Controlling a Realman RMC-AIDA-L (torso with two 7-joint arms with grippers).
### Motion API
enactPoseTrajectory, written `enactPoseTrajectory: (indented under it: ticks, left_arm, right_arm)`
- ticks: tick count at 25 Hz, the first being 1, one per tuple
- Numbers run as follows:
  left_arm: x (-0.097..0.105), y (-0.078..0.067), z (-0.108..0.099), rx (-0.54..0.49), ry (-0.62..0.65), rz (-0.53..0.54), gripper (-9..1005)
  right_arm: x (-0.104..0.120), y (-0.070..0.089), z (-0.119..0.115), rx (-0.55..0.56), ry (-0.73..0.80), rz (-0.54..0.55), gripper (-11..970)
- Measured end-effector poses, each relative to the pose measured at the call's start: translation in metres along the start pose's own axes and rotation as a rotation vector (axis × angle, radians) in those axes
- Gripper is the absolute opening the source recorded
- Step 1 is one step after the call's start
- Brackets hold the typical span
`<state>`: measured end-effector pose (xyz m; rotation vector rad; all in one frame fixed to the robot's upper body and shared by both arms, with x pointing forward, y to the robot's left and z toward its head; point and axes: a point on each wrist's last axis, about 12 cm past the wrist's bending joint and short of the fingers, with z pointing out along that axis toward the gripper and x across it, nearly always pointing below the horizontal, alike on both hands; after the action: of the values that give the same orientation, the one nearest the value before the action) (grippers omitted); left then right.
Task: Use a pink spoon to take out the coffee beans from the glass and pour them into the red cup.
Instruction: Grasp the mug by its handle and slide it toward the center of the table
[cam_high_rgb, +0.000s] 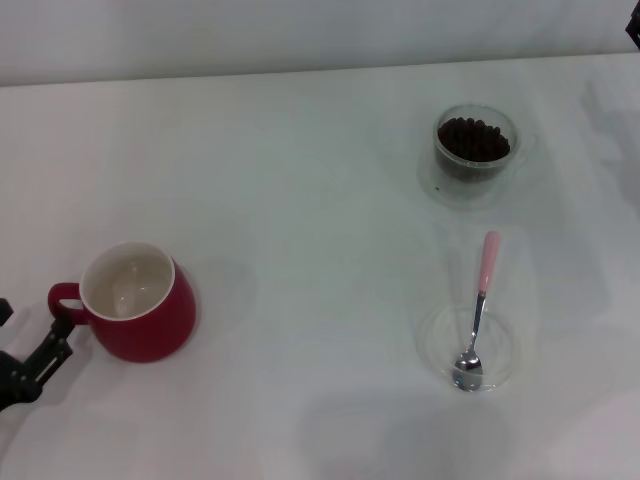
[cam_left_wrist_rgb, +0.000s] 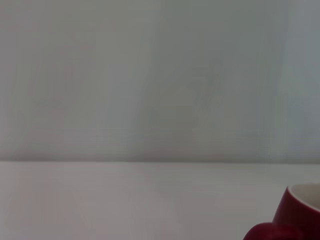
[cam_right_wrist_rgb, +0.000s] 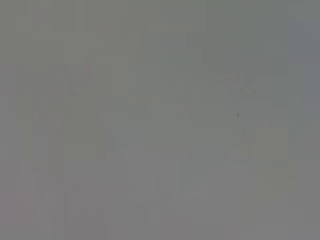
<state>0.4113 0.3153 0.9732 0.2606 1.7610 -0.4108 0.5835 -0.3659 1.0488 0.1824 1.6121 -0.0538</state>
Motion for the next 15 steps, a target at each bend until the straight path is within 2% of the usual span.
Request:
enactPoseTrajectory:
  ticks: [5, 14, 15]
  left_arm:
    - [0.0, -0.001, 0.011, 0.019, 0.029, 0.011, 800]
    - [0.0, -0.003, 0.014, 0.029, 0.03, 0.035, 726]
    - [-0.001, -0.003, 0.014, 0.029, 0.03, 0.038, 677]
  right_arm:
    - [0.001, 0.001, 0.0, 0.001, 0.002, 0.003, 845]
    - [0.004, -0.002, -0.004, 0.008, 0.012, 0.004, 845]
    - [0.004, -0.002, -0.004, 0.008, 0.012, 0.004, 845]
